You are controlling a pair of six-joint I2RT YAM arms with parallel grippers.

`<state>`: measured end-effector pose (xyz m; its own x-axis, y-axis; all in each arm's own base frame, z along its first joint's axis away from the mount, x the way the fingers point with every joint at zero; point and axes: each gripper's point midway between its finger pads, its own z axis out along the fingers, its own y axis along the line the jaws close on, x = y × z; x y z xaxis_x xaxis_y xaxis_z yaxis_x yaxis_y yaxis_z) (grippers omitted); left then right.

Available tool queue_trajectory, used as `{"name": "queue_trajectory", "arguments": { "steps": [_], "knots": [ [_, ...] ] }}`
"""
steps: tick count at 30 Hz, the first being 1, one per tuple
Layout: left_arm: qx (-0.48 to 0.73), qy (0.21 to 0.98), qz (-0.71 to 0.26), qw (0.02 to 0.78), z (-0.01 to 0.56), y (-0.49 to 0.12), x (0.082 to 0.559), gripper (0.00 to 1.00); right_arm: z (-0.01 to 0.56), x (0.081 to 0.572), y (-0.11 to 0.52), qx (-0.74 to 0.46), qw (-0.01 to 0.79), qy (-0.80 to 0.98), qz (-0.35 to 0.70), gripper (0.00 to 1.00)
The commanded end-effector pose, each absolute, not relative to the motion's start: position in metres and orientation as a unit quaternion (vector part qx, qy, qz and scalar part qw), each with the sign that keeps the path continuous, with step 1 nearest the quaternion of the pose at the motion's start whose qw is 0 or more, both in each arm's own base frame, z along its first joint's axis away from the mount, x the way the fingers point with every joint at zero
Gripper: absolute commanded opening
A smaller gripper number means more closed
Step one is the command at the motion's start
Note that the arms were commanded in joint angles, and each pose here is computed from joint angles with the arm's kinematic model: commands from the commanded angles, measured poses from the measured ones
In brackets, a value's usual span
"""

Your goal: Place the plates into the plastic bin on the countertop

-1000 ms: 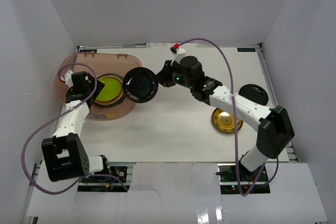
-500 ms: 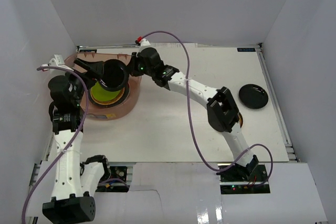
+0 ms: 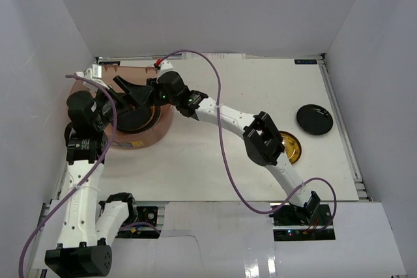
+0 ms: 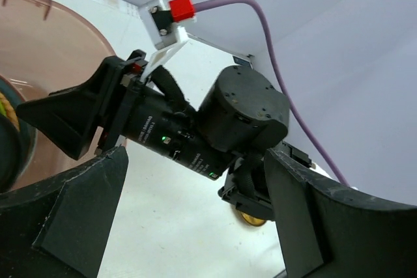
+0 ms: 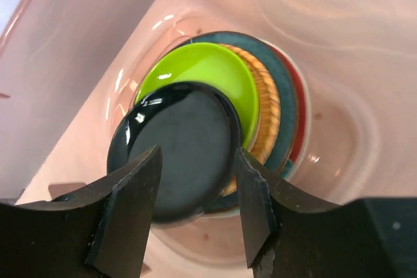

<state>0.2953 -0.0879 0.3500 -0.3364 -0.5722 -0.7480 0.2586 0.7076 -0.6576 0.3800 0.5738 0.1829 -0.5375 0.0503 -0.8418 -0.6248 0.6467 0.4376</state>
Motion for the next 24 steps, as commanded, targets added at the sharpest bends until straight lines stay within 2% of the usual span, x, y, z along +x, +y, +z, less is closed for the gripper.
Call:
{"name": "queue_trajectory", "arguments": {
  "steps": [1,2,5,6,7,8,10,11,12,13,14,15,16,17,19,20,24],
  "knots": [
    [-0.077,0.726,-0.397,0.556,0.363,-0.103,0.281,0.96,0.297,0.381,0.533,-0.162,0.529,0.735,0.392,0.56],
    [-0.078,0.728,-0.4,0.551,0.361,-0.105,0.282,0.96,0.304,0.379,0.522,-0.16,0.533,0.733,0.391,0.55],
    [-0.044,0.739,-0.433,0.515,0.353,-0.143,0.274,0.94,0.308,0.373,0.461,-0.148,0.545,0.741,0.363,0.44],
    [-0.034,0.745,-0.438,0.503,0.348,-0.156,0.273,0.94,0.303,0.383,0.43,-0.126,0.556,0.749,0.339,0.32],
    [-0.024,0.75,-0.439,0.495,0.344,-0.168,0.272,0.94,0.336,0.374,0.398,-0.106,0.581,0.729,0.347,0.24],
    [-0.005,0.765,-0.441,0.47,0.33,-0.197,0.269,0.94,0.284,0.383,0.354,-0.085,0.56,0.765,0.306,0.13],
    [0.018,0.783,-0.434,0.445,0.311,-0.229,0.264,0.93,0.262,0.384,0.294,-0.042,0.557,0.781,0.281,0.08],
    [0.053,0.792,-0.442,0.419,0.3,-0.261,0.246,0.93,0.277,0.376,0.257,-0.011,0.573,0.769,0.283,0.08],
    [0.051,0.813,-0.414,0.407,0.277,-0.278,0.254,0.93,0.225,0.38,0.199,0.046,0.547,0.8,0.243,0.08],
    [0.06,0.823,-0.403,0.396,0.264,-0.292,0.252,0.92,0.236,0.369,0.166,0.077,0.569,0.784,0.237,0.08],
    [0.084,0.83,-0.402,0.377,0.252,-0.315,0.236,0.92,0.224,0.373,0.111,0.136,0.581,0.78,0.189,0.08],
    [0.084,0.847,-0.375,0.367,0.228,-0.332,0.245,0.9,0.187,0.359,0.082,0.173,0.562,0.793,0.158,0.08],
    [0.091,0.854,-0.367,0.358,0.215,-0.343,0.244,0.9,0.192,0.349,0.058,0.202,0.578,0.777,0.147,0.08],
    [0.098,0.86,-0.364,0.343,0.203,-0.356,0.239,0.89,0.183,0.343,0.02,0.247,0.577,0.77,0.116,0.14],
    [0.105,0.874,-0.354,0.316,0.169,-0.383,0.245,0.88,0.16,0.325,-0.011,0.297,0.569,0.761,0.096,0.25],
    [0.11,0.874,-0.359,0.308,0.161,-0.394,0.245,0.87,0.153,0.319,-0.039,0.333,0.566,0.75,0.08,0.35],
    [0.11,0.883,-0.36,0.279,0.123,-0.427,0.258,0.87,0.127,0.3,-0.08,0.412,0.544,0.728,0.066,0.53]
  ]
}}
